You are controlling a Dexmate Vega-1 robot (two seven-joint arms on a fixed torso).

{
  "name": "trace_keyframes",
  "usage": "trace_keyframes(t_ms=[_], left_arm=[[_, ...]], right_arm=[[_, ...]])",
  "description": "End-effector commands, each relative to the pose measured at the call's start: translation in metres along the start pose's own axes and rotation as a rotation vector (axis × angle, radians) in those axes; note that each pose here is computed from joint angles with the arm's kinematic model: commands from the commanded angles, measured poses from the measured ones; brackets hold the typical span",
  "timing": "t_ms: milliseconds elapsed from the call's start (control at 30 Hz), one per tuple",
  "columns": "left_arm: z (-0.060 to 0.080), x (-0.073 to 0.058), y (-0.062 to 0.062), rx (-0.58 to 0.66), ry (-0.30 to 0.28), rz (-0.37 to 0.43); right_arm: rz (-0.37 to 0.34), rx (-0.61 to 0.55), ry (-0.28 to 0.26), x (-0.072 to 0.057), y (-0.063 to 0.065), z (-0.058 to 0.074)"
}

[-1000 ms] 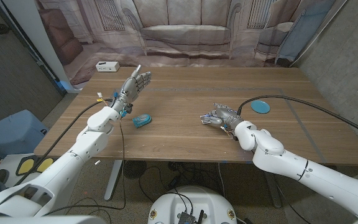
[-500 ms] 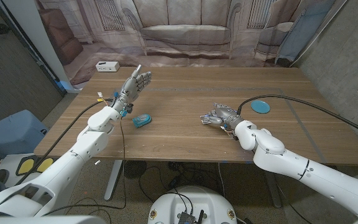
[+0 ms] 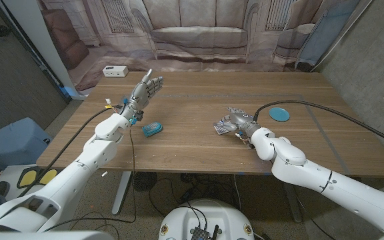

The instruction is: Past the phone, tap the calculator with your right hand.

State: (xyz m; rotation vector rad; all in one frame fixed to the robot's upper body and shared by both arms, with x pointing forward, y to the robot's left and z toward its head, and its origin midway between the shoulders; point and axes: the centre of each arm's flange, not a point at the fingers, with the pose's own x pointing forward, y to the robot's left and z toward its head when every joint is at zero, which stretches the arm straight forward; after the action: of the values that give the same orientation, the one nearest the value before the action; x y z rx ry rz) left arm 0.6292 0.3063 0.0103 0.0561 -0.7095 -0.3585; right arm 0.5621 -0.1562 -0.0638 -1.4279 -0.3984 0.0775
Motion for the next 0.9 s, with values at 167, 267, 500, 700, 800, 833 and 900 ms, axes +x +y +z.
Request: trace_keyframes(t_ms=[167,267,500,700,800,833,900], left_arm=[[0.0015,0.0022,0.0009,0.001,-0.003,-0.004],[0.0020,0.0025,0.0008,0.004,-0.003,-0.005],[0.0021,0.0025,0.0010,0.002,-0.002,-0.007],[0.0019,0.0029,0.0009,0.006,0.002,-0.016],[0.0011,0.0029,0.0010,0.002,0.004,-0.016],[0.0008,0.0028,0.0010,0.002,0.005,-0.016],[0.0000,0.0028,0.0010,0.002,0.007,-0.016]], right_arm=[[-0.060,-0.001,-0.022,-0.0047,-0.0143,0.0038],[-0.067,-0.002,-0.022,-0.0058,-0.0161,0.0038],[-0.088,0.008,-0.031,-0.0083,-0.0164,0.0044],[-0.103,0.037,-0.044,-0.0090,-0.0150,0.0022],[-0.126,0.059,-0.058,-0.0102,-0.0143,0.0009],[-0.133,0.066,-0.061,-0.0105,-0.0142,0.0007],[-0.144,0.078,-0.070,-0.0110,-0.0146,0.0003]])
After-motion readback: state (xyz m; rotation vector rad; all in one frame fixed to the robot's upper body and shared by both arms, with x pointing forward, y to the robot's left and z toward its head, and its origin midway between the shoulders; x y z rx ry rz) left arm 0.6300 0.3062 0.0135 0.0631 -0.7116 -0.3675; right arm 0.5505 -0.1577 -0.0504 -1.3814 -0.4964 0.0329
